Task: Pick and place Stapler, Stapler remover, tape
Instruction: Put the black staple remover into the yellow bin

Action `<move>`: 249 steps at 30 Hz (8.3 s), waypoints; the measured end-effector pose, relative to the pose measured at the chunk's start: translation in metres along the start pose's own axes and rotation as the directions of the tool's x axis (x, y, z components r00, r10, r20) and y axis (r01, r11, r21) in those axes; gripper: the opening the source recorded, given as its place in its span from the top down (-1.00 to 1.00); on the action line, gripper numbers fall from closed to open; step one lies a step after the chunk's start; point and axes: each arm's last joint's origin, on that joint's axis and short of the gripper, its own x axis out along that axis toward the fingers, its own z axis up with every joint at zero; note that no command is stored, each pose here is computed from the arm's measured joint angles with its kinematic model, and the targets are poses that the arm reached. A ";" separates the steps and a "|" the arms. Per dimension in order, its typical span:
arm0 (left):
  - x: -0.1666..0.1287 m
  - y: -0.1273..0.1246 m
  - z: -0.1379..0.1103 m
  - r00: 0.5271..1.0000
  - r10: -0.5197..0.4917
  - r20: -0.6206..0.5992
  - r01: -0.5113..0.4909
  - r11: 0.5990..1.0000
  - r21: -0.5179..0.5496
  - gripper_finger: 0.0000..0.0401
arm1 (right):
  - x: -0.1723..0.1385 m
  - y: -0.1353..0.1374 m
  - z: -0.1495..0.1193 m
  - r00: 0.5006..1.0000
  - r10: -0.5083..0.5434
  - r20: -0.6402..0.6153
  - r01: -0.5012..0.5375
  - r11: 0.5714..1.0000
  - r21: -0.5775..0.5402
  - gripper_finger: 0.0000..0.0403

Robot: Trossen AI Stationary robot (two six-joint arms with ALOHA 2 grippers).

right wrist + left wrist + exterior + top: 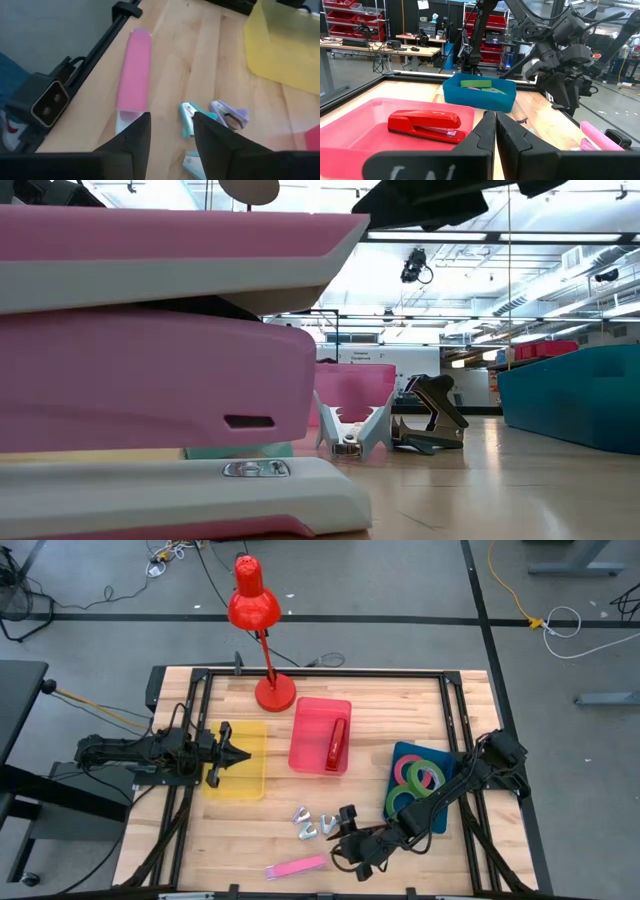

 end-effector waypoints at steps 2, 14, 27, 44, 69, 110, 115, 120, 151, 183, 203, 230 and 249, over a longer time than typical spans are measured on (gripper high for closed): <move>0.000 0.000 0.000 1.000 0.000 0.000 0.000 1.000 0.000 0.91 | 0.000 -0.001 0.000 1.000 -0.019 0.002 0.019 1.000 0.000 0.26; 0.000 0.000 0.000 1.000 0.000 0.000 0.000 1.000 0.000 0.91 | 0.000 -0.002 0.000 0.998 -0.055 0.004 0.055 0.998 -0.040 0.26; 0.000 0.000 0.000 1.000 0.000 -0.001 0.000 1.000 0.000 0.91 | 0.000 -0.004 0.000 0.996 -0.084 0.005 0.084 0.996 -0.038 0.26; 0.000 0.000 0.000 1.000 0.000 0.000 0.000 1.000 0.000 0.91 | 0.000 -0.005 -0.008 0.993 -0.090 -0.074 0.090 0.996 -0.011 0.26; 0.000 0.000 0.000 1.000 0.000 0.000 0.000 1.000 0.000 0.91 | -0.006 -0.019 -0.040 0.903 -0.195 -0.383 0.218 0.976 0.019 0.26; 0.000 0.000 0.000 1.000 0.000 0.001 0.000 1.000 0.000 0.91 | 0.007 -0.003 -0.056 0.873 -0.338 -0.353 0.339 0.939 -0.061 0.26; 0.000 0.000 0.000 1.000 0.000 0.000 0.000 1.000 0.000 0.91 | 0.007 -0.004 -0.055 0.872 -0.341 -0.351 0.343 0.938 -0.059 0.29; 0.000 0.000 0.000 1.000 0.000 0.000 0.000 1.000 0.000 0.91 | 0.009 -0.008 -0.055 0.873 -0.339 -0.352 0.346 0.937 -0.045 0.40; 0.000 0.000 0.000 1.000 0.000 0.000 0.000 1.000 0.000 0.91 | 0.010 -0.007 -0.052 0.886 -0.317 -0.340 0.318 0.947 -0.055 0.99; 0.000 0.000 0.000 1.000 0.000 0.000 0.000 1.000 0.000 0.91 | -0.049 -0.033 0.004 0.852 -0.514 -0.094 0.508 0.857 -0.083 1.00; 0.000 0.000 0.000 1.000 0.006 0.001 -0.006 0.994 0.105 0.91 | -0.089 -0.092 0.037 0.817 -0.577 -0.012 0.577 0.817 -0.029 1.00; -0.002 -0.001 0.019 0.979 0.008 0.204 -0.020 0.998 0.053 0.91 | -0.079 -0.169 0.052 0.878 -0.459 0.133 0.455 0.888 0.064 1.00; -0.004 0.002 0.033 0.947 0.175 0.269 -0.178 0.984 -0.015 -0.50 | -0.080 -0.220 0.048 0.909 -0.349 0.226 0.331 0.937 0.114 1.00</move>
